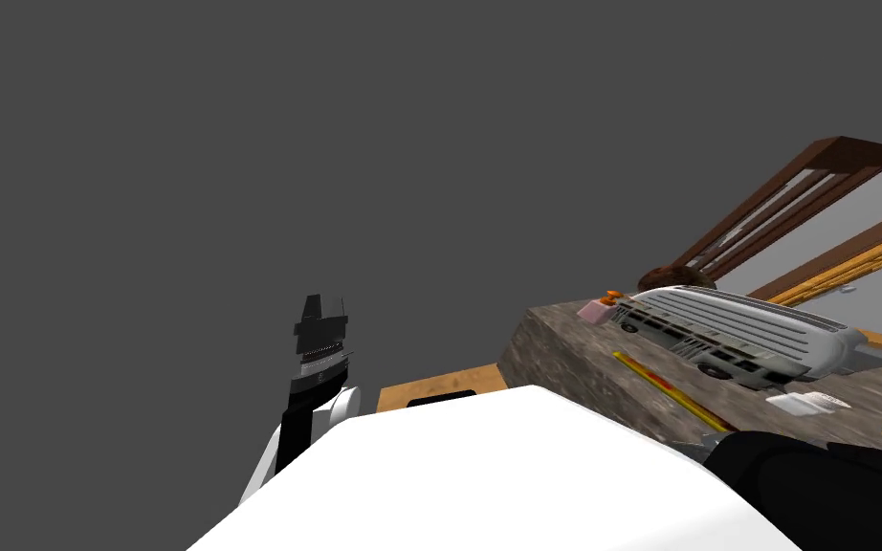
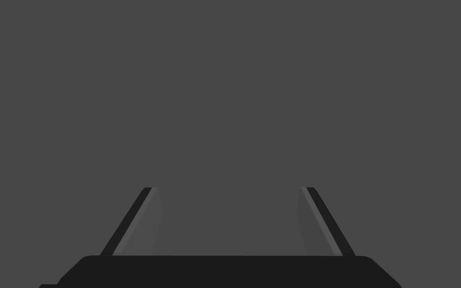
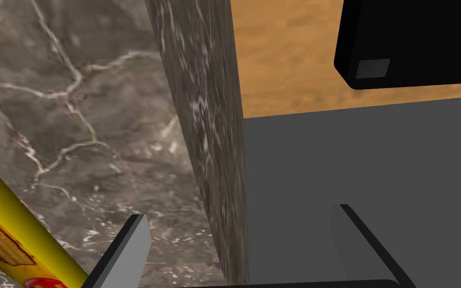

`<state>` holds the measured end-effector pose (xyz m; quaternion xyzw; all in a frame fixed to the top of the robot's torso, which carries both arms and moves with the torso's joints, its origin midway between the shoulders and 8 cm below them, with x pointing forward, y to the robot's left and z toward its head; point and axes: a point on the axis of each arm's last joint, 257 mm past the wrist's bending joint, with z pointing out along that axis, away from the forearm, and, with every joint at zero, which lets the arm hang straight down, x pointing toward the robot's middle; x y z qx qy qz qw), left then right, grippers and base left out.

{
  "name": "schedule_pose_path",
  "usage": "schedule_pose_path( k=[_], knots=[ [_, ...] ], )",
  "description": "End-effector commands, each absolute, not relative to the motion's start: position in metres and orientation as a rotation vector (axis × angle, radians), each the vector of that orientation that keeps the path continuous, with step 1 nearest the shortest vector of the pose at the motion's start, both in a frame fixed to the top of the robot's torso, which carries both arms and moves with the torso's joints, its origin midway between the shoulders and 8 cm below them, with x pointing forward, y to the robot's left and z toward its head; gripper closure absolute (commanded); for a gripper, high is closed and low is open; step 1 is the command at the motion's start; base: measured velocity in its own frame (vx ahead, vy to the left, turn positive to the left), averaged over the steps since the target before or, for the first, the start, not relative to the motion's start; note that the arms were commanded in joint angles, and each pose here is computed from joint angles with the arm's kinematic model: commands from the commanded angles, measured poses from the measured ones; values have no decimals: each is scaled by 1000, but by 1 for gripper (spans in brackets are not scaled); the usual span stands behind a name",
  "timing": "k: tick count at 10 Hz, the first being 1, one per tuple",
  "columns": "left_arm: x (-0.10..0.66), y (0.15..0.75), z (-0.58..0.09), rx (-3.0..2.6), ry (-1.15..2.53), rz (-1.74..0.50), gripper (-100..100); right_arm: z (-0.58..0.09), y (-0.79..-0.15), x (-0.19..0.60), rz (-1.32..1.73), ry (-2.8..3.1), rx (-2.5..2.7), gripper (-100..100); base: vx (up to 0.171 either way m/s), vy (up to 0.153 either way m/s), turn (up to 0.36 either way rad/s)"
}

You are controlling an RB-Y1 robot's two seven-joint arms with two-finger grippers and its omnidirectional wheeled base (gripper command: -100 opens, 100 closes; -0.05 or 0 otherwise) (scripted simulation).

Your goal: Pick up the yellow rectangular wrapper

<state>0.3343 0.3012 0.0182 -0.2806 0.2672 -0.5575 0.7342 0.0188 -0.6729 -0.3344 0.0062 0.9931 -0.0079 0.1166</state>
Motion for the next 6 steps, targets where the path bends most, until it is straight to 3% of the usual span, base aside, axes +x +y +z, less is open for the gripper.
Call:
schedule_pose_path(
  k=[1, 6],
  knots=[
    [334, 301, 18, -617, 587, -1226, 0, -327, -690, 3, -85, 2959, -29, -100, 124, -234, 144],
    [334, 301, 18, -617, 587, -1226, 0, -327, -700, -33, -127, 3045, -64, -100, 88, -214, 108]
  ],
)
